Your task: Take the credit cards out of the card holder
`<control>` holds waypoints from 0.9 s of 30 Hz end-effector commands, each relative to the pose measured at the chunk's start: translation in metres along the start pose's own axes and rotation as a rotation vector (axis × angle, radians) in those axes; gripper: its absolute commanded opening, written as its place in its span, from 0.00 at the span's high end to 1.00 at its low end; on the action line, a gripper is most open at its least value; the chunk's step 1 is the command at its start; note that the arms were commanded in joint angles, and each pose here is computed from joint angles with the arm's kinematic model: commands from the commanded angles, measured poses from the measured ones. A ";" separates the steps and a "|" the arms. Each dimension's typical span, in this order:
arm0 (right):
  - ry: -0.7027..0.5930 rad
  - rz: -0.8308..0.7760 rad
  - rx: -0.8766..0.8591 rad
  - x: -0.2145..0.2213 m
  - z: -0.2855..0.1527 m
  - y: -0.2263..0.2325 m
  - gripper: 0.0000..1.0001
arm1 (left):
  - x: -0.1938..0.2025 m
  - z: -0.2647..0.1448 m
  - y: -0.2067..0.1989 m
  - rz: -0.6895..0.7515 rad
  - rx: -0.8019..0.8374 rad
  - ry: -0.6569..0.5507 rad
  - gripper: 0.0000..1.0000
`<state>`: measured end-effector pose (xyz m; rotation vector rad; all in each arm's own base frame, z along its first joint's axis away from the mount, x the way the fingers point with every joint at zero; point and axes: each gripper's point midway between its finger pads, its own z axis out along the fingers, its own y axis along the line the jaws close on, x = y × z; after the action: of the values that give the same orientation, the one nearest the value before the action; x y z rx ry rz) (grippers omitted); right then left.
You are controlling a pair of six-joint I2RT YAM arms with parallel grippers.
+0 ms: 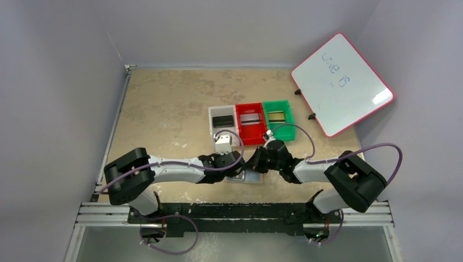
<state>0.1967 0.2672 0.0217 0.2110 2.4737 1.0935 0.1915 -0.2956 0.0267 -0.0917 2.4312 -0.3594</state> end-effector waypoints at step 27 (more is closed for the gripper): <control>0.028 0.087 -0.072 0.005 -0.017 -0.012 1.00 | 0.028 0.000 0.042 0.066 -0.127 0.070 1.00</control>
<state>0.1911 0.2559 0.0251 0.3183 2.4476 1.2487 0.1922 -0.2939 0.0269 -0.1223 2.4135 -0.3525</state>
